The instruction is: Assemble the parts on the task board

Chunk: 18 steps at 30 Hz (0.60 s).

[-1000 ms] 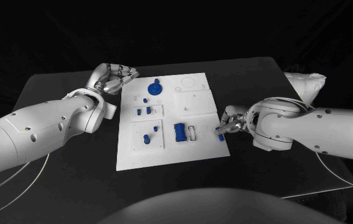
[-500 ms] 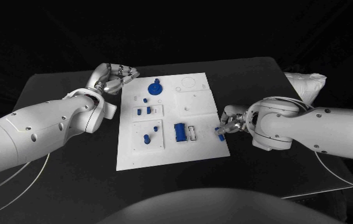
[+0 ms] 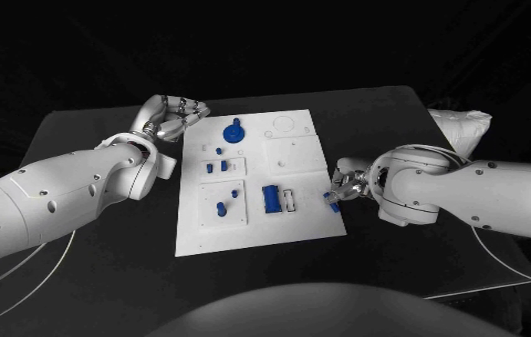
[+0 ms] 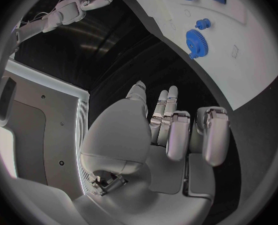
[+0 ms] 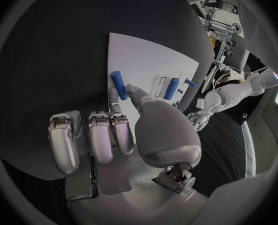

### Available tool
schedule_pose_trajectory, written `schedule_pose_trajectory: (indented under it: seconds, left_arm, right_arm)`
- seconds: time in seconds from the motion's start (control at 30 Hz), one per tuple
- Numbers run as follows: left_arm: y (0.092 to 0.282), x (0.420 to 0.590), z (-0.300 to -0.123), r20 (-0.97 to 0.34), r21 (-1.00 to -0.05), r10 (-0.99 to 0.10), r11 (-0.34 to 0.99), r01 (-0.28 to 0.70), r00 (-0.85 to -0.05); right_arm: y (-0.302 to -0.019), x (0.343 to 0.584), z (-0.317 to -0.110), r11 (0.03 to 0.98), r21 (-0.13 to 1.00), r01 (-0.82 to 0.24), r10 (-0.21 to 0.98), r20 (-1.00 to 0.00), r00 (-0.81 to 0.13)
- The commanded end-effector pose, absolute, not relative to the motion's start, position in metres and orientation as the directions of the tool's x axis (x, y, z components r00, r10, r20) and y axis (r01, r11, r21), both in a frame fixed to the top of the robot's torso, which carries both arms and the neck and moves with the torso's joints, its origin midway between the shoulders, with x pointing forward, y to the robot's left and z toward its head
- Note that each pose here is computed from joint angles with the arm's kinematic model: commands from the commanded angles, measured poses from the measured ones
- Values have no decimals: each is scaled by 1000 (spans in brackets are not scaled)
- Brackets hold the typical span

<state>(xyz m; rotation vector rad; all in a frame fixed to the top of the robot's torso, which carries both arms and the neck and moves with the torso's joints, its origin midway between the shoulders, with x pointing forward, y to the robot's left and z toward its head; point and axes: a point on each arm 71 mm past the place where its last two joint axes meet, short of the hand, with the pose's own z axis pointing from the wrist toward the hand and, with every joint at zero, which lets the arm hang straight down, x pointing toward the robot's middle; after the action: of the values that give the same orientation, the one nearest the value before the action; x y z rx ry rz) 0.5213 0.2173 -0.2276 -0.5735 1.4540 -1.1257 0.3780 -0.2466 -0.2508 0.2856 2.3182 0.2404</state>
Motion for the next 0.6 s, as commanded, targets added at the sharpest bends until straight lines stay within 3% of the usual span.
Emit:
schedule_pose_trajectory:
  seconds: [0.03, 0.6]
  left_arm:
    - [215, 521, -227, -470, -876, -848, 412, 251, -245]
    - [215, 520, -227, -470, -876, -848, 413, 251, -244]
  right_arm:
    - [-250, 374, -259, 960, 231, 160, 275, -659, -700]
    - [-250, 375, -258, 907, 342, 247, 416, -630, -655]
